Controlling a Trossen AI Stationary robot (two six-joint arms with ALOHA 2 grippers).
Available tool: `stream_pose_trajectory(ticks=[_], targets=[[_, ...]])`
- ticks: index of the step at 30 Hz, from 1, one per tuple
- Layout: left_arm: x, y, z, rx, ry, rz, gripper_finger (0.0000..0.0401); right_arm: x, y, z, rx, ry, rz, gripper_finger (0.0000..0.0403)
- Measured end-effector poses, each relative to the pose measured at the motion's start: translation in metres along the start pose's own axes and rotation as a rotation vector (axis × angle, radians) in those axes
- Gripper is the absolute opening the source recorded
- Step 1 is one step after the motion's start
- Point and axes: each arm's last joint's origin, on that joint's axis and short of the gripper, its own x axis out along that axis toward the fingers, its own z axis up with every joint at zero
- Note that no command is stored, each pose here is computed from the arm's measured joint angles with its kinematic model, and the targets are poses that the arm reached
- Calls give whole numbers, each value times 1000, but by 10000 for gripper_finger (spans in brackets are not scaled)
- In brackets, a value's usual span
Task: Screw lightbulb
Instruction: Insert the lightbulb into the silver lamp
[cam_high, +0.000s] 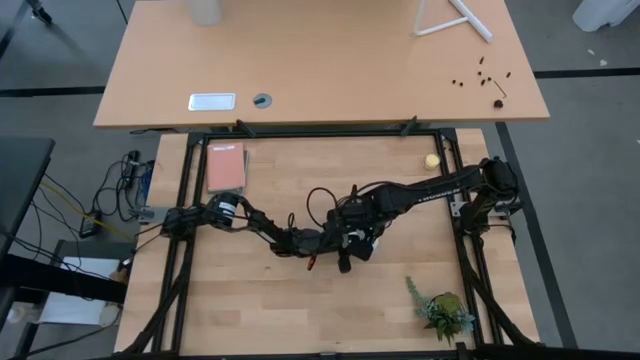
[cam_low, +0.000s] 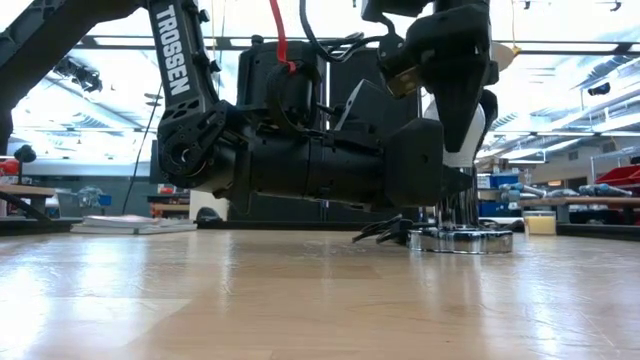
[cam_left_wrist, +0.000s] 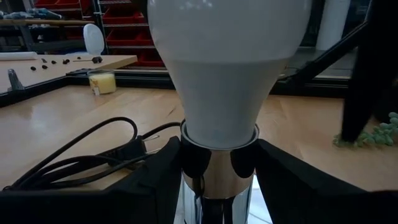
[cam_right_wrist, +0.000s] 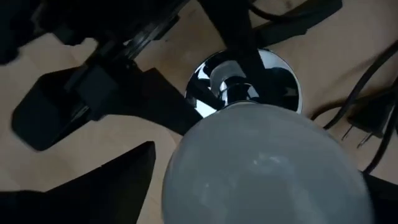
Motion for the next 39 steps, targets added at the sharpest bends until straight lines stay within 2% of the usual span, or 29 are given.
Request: stream_pose_trajectory(ticks=[10, 15, 20, 23, 31, 35, 39], targets=[[0, 0, 0, 2, 3, -3, 192, -32, 8, 6, -96, -84, -70, 357], [0, -2, 0, 8, 3, -33, 205, -38, 14, -3, -161, -98, -111, 354], [-5, -2, 1, 20, 51, -66, 227, -58, 17, -20, -184, -174, -146, 353], [-6, -1, 12, 25, 57, -85, 237, -74, 19, -32, -191, -245, -140, 351], [-6, -2, 18, 48, 99, -144, 248, -107, 17, -67, -202, -441, -183, 348], [-9, 0, 28, 95, 184, -140, 249, -107, 15, -90, -214, -519, -199, 348], [-13, 1, 48, 119, 258, -137, 249, -91, 12, -112, -252, -611, -210, 348]])
